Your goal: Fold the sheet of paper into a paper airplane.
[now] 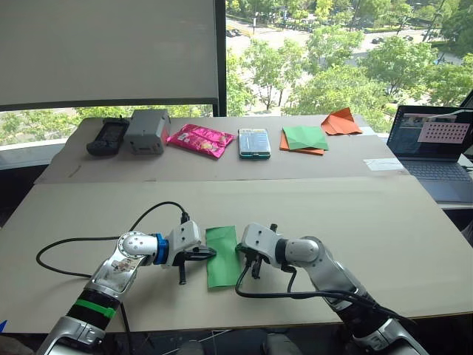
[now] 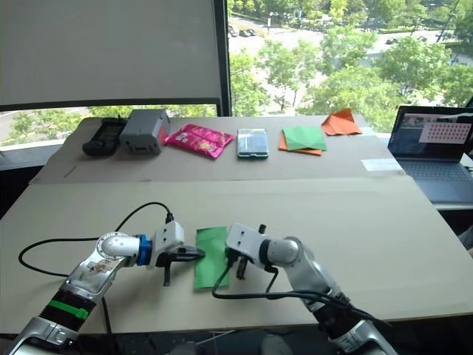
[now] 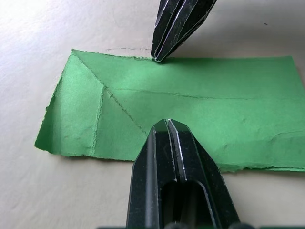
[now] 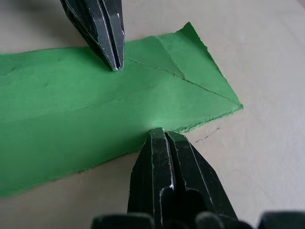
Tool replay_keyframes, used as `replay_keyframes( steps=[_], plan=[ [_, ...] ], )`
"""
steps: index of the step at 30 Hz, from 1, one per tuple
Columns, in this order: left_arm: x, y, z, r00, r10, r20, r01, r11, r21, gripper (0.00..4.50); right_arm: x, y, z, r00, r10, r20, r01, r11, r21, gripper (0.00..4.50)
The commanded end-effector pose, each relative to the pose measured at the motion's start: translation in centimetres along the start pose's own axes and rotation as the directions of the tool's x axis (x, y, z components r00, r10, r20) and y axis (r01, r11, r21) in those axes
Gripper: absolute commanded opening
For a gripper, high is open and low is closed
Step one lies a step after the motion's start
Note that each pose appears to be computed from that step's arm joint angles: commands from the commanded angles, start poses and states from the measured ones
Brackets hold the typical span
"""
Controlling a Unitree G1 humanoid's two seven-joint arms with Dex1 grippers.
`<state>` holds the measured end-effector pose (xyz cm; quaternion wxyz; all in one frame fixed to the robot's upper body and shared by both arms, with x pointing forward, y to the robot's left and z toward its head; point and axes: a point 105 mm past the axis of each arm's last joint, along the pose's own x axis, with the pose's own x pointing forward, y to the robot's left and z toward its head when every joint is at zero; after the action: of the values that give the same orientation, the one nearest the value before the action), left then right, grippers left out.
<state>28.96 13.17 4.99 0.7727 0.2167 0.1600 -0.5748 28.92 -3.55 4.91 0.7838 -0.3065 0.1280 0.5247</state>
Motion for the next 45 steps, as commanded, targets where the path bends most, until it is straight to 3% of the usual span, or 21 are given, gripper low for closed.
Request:
replay_keyframes(
  steps=[1, 4, 11, 17, 28, 40, 45],
  plan=[
    [0.2, -0.5, -1.9, 0.997, -0.014, -0.081, 0.012, 1.000, -0.026, 0.00, 1.1, 4.3, -3.4, 0.978, 0.173, -0.113, -0.163, 0.983, 0.090, 0.02],
    [0.1, -0.5, -1.9, 0.997, -0.015, -0.082, 0.013, 1.000, -0.024, 0.00, 0.7, 3.1, -2.9, 0.987, 0.129, -0.100, -0.121, 0.990, 0.077, 0.02],
    [0.1, -0.5, -1.8, 0.996, -0.023, -0.083, 0.022, 1.000, -0.016, 0.00, -1.0, -0.6, 1.4, 0.997, 0.000, 0.073, -0.007, 0.995, 0.095, 0.02],
    [0.2, -0.5, -1.8, 0.996, -0.023, -0.081, 0.022, 1.000, -0.013, 0.00, -0.7, -0.8, 1.5, 0.996, -0.014, 0.084, 0.005, 0.994, 0.109, 0.02],
    [0.0, -0.6, -1.8, 0.996, -0.023, -0.086, 0.022, 1.000, -0.010, 0.00, -1.9, -2.4, 4.2, 0.977, -0.100, 0.186, 0.081, 0.991, 0.110, 0.02],
    [0.0, -0.6, -1.8, 0.996, -0.027, -0.086, 0.026, 1.000, -0.007, 0.00, -0.7, 0.1, 0.1, 0.996, -0.030, 0.084, 0.017, 0.987, 0.158, 0.02],
    [-0.1, -0.5, -1.8, 0.996, -0.028, -0.088, 0.027, 1.000, -0.007, 0.00, -0.7, 1.2, -0.3, 0.997, 0.005, 0.078, -0.018, 0.985, 0.169, 0.02]
  ],
)
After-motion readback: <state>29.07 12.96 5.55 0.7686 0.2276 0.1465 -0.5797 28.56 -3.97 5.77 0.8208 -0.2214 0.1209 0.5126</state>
